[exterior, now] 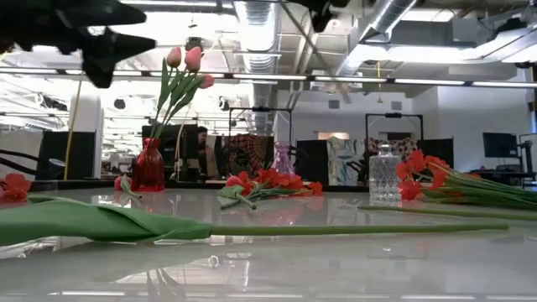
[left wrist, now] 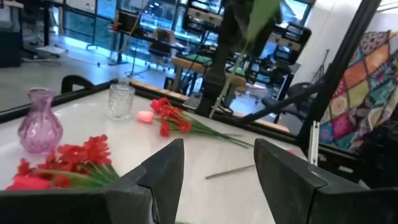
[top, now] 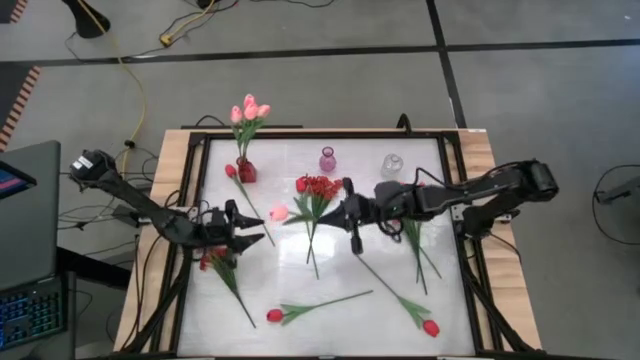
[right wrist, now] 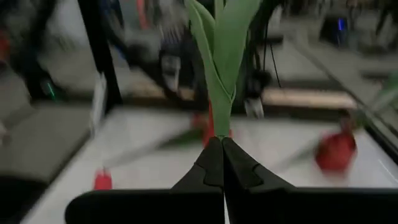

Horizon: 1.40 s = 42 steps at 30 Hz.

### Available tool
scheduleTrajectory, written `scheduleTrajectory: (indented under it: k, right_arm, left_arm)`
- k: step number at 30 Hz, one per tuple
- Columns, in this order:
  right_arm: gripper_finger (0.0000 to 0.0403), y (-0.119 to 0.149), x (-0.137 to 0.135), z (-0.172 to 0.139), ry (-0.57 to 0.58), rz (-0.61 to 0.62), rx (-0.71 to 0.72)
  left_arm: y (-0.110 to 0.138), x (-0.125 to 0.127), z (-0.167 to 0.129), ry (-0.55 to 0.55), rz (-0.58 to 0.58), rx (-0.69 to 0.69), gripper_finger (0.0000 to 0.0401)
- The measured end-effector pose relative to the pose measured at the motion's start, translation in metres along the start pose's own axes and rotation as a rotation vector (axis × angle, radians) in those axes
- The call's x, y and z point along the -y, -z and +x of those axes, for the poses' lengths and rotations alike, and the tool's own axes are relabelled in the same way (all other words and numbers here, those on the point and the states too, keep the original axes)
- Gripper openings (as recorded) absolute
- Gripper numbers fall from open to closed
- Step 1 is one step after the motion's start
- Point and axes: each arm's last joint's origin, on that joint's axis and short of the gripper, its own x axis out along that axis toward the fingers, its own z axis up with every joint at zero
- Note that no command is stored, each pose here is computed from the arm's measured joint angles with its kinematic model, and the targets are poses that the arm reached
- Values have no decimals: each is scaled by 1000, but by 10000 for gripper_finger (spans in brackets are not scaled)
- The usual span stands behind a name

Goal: Sort flowers into vase by color
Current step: Put the pink tulip into the red vase

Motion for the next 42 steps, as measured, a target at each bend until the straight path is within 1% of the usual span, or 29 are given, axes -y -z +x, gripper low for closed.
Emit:
scheduleTrajectory:
  k: [3, 6, 8, 11, 14, 17, 18, 21, 24, 27, 31, 36, 42]
  right_arm:
    - [19, 8, 12, 4, -17, 42, 117]
    - [19, 11, 19, 13, -36, 80, 227]
    - [19, 14, 23, 20, -50, 100, 286]
    - [19, 20, 24, 29, -59, 131, 336]
    - [19, 24, 26, 33, -65, 148, 355]
    - [20, 24, 25, 33, -71, 149, 358]
    - [20, 24, 25, 33, -72, 149, 357]
    - [20, 24, 24, 33, -81, 139, 350]
    - [20, 24, 24, 33, -85, 131, 351]
    - [20, 25, 24, 33, -80, 112, 346]
    - [20, 25, 24, 33, -79, 106, 347]
    - [20, 25, 24, 33, -78, 103, 348]
    - [20, 25, 25, 33, -75, 103, 348]
  left_arm:
    - [-2, 1, 18, -17, 16, -2, 183]
    - [-1, 6, 39, -60, 79, -2, 183]
    - [-2, 10, 56, -55, 127, 12, 183]
    - [-3, 18, 78, -23, 198, 38, 183]
    - [-4, 22, 96, -59, 246, 61, 183]
    - [-5, 20, 107, -84, 262, 60, 183]
    - [-5, 19, 110, -70, 254, 67, 183]
    - [-9, 18, 116, -20, 226, 119, 183]
    - [-13, 13, 118, -45, 206, 154, 183]
    - [-15, 10, 120, -54, 189, 167, 183]
    - [-18, 8, 121, -2, 151, 183, 183]
    - [-18, 6, 122, 19, 121, 183, 183]
    - [-21, 8, 121, 75, 115, 204, 177]
